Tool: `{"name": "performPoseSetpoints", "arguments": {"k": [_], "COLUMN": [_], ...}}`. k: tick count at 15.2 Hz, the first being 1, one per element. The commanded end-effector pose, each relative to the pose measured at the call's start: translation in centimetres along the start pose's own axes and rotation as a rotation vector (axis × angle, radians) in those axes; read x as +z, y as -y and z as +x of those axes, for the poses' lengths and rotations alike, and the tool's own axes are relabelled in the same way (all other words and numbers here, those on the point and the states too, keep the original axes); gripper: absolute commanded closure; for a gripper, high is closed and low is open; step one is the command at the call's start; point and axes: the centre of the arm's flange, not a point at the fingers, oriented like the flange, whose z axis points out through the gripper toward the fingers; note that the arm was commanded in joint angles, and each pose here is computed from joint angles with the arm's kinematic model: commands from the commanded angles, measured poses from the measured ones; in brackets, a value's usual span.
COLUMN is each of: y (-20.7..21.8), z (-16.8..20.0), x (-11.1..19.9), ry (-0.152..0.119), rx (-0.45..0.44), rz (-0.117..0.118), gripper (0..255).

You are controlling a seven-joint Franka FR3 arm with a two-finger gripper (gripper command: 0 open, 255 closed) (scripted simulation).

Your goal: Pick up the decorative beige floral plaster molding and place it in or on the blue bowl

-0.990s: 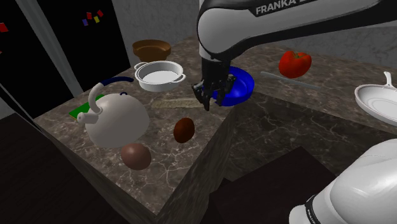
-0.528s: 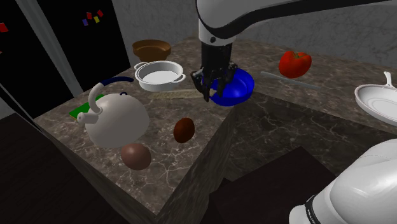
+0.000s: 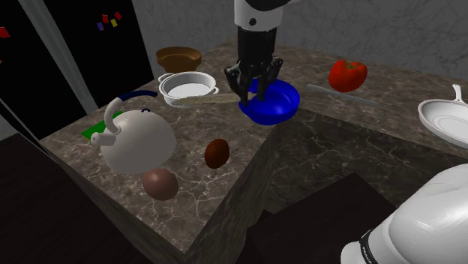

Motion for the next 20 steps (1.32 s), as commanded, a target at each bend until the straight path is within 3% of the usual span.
{"name": "performPoseSetpoints", "arguments": {"k": [1, 14, 20], "y": [-1.3, -18.1, -18.1], "z": [-0.2, -1.7, -1.7], "x": [-0.4, -0.6, 2.5], "ry": [0.0, 0.0, 0.0], "rx": [0.0, 0.0, 0.0], "rz": [0.0, 0.0, 0.0], "gripper": [255, 255, 255]}}
